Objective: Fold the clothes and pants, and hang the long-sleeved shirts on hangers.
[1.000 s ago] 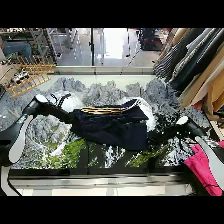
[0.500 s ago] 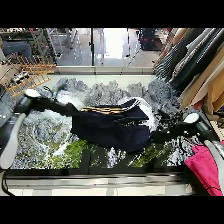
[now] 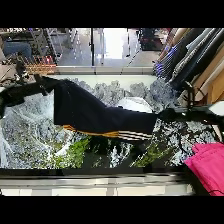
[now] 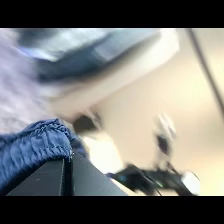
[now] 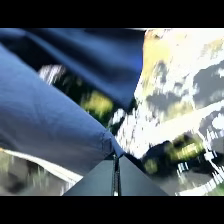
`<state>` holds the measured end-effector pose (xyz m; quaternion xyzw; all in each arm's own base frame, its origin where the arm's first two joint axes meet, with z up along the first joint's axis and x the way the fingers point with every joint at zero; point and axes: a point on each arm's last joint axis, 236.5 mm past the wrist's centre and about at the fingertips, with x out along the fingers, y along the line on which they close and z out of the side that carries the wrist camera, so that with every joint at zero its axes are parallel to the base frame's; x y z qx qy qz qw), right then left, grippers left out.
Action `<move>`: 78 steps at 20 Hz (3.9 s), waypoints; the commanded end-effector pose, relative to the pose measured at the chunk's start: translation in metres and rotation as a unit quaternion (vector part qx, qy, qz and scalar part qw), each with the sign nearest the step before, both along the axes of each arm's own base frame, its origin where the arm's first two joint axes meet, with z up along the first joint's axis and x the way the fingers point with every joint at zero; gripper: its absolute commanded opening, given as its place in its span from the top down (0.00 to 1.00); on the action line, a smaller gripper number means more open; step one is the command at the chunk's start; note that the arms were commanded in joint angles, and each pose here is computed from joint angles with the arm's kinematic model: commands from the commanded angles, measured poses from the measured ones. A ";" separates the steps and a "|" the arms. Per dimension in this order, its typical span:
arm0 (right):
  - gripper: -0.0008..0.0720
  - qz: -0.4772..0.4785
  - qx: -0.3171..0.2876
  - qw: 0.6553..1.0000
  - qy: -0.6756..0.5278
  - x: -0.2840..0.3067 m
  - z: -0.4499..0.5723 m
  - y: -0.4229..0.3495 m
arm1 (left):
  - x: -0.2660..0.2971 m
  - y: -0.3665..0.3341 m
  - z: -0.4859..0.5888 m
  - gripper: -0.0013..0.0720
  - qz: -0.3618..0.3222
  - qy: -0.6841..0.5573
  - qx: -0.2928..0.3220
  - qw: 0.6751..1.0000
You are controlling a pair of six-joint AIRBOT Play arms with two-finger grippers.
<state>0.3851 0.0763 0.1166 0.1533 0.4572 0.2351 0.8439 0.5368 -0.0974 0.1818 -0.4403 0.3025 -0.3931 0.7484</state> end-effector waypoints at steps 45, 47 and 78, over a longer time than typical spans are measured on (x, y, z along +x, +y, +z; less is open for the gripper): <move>0.98 0.076 0.033 0.989 0.121 0.029 -0.174 0.039 | -0.131 -0.015 -0.214 0.97 -0.358 0.104 0.246 0.895; 0.98 0.083 0.009 0.994 0.070 0.028 -0.130 0.031 | -0.125 -0.028 -0.147 0.97 -0.329 0.089 0.147 0.929; 0.97 0.005 -0.087 0.980 -0.181 0.127 0.055 -0.041 | -0.054 -0.050 -0.004 0.96 0.027 -0.028 0.162 0.986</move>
